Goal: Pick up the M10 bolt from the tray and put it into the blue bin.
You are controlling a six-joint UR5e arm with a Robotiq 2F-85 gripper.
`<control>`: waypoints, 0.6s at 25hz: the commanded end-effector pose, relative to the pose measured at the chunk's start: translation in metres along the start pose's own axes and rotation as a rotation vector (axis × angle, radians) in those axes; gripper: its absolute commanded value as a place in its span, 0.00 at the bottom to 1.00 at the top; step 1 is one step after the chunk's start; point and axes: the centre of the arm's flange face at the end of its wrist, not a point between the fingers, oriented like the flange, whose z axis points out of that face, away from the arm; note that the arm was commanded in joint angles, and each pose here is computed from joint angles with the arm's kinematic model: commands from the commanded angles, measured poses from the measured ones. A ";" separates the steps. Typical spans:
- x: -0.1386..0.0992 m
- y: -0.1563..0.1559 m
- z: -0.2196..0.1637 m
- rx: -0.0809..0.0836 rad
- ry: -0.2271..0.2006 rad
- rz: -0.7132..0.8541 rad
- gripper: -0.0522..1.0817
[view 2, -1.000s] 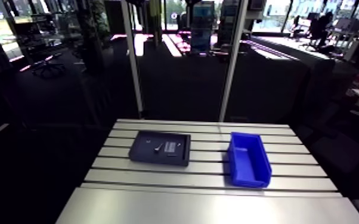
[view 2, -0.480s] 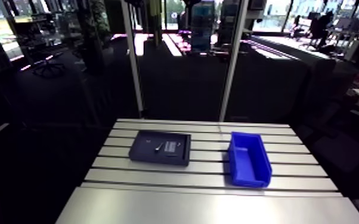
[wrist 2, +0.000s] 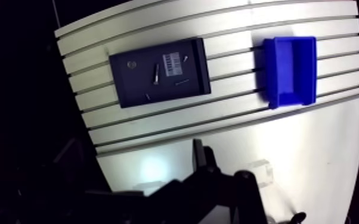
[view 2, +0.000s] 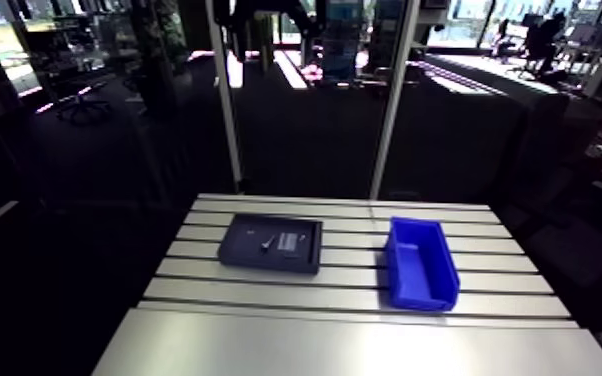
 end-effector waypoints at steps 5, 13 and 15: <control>0.006 -0.011 0.098 -0.008 -0.039 0.099 0.05; 0.009 -0.009 0.158 -0.020 -0.064 0.107 0.05; 0.009 -0.008 0.171 -0.024 -0.064 0.107 0.05</control>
